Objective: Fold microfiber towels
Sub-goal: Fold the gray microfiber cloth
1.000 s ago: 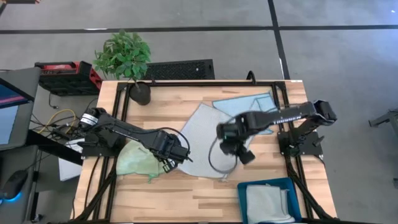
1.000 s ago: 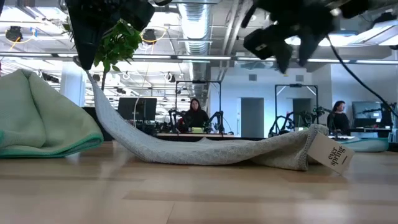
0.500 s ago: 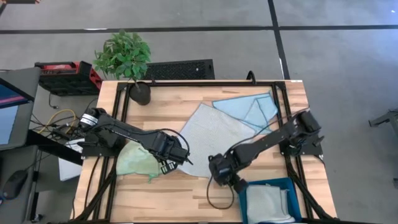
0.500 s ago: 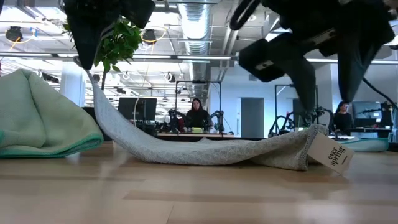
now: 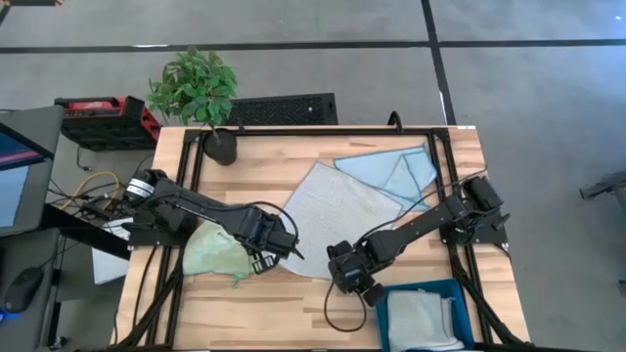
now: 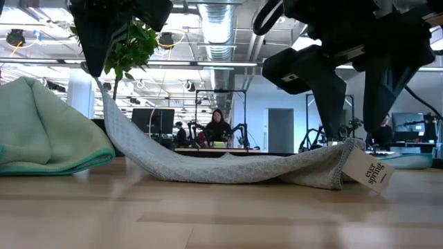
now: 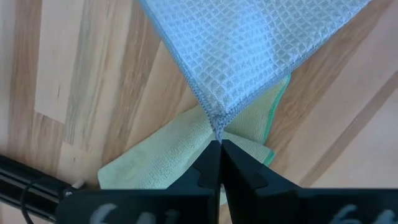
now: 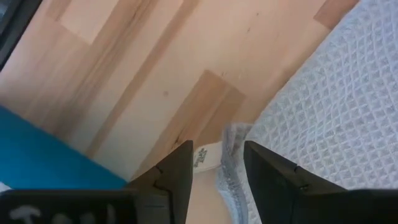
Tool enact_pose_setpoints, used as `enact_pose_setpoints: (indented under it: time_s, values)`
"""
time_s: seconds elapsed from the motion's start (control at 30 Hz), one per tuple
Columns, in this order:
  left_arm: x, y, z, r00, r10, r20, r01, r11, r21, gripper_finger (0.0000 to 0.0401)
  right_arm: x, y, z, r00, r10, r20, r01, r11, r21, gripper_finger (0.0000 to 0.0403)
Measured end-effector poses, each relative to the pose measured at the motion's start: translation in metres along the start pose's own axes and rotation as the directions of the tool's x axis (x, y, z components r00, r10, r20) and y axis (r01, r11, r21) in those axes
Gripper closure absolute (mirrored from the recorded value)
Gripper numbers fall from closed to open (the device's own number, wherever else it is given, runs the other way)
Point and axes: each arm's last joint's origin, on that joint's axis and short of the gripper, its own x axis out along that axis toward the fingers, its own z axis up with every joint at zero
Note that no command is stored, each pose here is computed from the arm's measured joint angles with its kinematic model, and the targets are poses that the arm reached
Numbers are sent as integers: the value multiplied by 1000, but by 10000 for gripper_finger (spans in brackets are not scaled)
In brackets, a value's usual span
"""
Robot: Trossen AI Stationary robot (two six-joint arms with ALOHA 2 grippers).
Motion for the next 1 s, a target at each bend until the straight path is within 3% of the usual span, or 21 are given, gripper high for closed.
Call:
enact_pose_setpoints:
  time_s: [0.53, 1.0]
  values:
    - [0, -1, 1, 1000, -12, 14, 12, 1000, 3, 401, 0, 0, -5, 998, -16, -58, 18, 999, 36, 242]
    - [0, -1, 1, 1000, -11, 14, 11, 1000, 12, 401, 0, 1, -7, 997, -12, -73, 17, 997, 72, 346]
